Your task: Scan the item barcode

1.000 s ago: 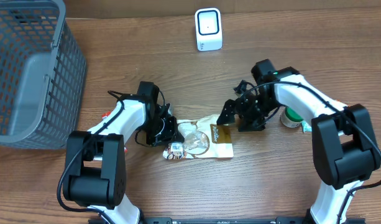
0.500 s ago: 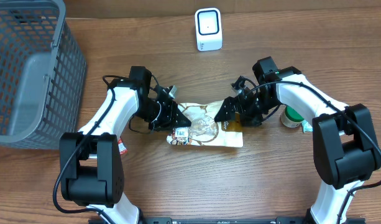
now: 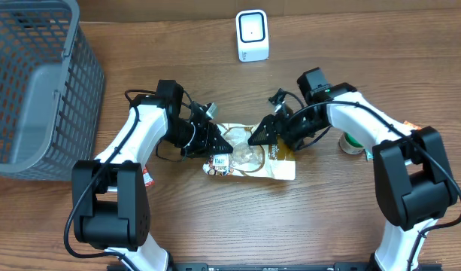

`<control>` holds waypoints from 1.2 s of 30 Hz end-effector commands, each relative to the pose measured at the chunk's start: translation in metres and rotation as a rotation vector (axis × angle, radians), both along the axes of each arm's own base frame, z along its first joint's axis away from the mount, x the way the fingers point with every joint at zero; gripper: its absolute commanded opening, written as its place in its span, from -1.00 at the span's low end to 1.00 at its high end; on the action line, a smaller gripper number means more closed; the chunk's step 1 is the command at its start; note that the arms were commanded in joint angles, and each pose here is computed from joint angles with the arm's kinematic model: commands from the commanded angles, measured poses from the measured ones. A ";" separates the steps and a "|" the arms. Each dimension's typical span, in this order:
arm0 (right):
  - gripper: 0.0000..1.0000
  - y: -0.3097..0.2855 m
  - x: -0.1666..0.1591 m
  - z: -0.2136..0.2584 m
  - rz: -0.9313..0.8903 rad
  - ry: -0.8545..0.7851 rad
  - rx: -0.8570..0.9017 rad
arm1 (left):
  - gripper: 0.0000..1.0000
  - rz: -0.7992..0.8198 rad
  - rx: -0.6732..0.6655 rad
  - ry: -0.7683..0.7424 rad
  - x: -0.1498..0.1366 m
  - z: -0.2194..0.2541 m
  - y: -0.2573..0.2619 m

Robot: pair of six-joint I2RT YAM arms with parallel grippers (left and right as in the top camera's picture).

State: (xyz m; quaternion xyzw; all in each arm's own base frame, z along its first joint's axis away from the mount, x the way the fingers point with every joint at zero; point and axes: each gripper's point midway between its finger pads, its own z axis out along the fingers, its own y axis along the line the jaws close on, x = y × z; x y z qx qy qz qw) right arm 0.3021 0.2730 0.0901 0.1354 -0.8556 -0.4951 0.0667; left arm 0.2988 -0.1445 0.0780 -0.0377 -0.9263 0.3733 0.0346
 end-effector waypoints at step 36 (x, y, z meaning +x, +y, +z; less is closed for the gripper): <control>-0.87 -0.009 0.007 -0.012 0.002 -0.121 -0.164 | 0.65 0.162 0.361 -0.052 0.036 -0.032 0.051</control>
